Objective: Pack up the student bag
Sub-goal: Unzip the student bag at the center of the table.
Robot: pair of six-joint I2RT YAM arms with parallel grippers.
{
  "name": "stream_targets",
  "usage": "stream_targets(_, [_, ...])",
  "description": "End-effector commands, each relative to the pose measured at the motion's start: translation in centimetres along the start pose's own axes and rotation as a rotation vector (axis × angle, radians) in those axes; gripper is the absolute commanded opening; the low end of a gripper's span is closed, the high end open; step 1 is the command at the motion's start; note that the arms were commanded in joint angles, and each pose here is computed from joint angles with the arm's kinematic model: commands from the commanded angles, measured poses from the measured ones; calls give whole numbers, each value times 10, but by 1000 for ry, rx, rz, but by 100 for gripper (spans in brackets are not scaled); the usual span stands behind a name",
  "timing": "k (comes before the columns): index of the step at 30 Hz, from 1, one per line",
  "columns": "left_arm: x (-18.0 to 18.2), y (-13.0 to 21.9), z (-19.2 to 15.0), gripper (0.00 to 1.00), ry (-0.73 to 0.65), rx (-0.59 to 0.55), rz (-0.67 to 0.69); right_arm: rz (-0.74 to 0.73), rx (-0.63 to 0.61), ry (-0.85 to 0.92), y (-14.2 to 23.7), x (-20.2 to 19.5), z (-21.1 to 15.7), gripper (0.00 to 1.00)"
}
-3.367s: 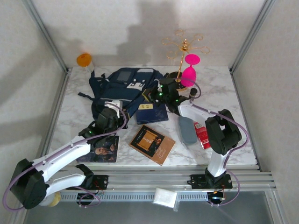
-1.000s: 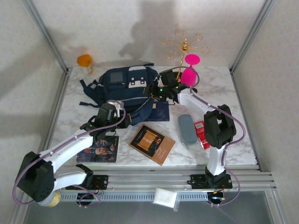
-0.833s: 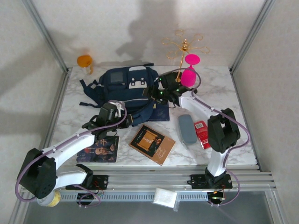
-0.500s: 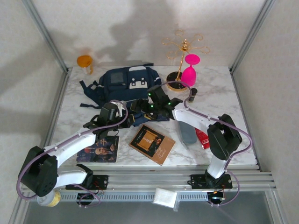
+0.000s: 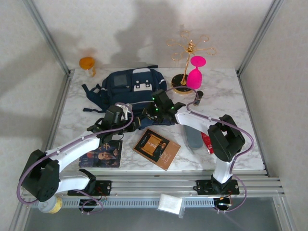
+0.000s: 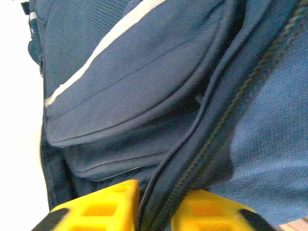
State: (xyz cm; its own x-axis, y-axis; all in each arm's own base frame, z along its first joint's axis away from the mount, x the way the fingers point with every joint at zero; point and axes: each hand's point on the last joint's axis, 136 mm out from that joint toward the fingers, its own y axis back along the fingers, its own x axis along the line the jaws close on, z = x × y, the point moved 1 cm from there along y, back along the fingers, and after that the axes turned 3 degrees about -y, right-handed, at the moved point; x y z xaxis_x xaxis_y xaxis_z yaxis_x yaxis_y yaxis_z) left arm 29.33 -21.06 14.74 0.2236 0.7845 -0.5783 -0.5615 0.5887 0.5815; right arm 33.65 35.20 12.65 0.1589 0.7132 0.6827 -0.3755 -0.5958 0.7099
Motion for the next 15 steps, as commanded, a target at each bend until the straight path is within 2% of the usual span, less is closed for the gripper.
stream_targets(1, [-38, 21, 19, 0, -31, -65, -122, -59, -126, 49, 5, -18, 28, 4])
stream_targets(2, [-38, 22, 16, 0, -29, -58, -127, -61, -133, 62, 8, -19, 29, 0])
stream_targets(10, [-20, 50, 4, 0, -15, -66, -43, -10, -112, 155, 41, -22, 67, 0])
stream_targets(15, [18, 43, -11, 0, -45, -25, 71, -7, -91, 263, 48, -15, 83, 0])
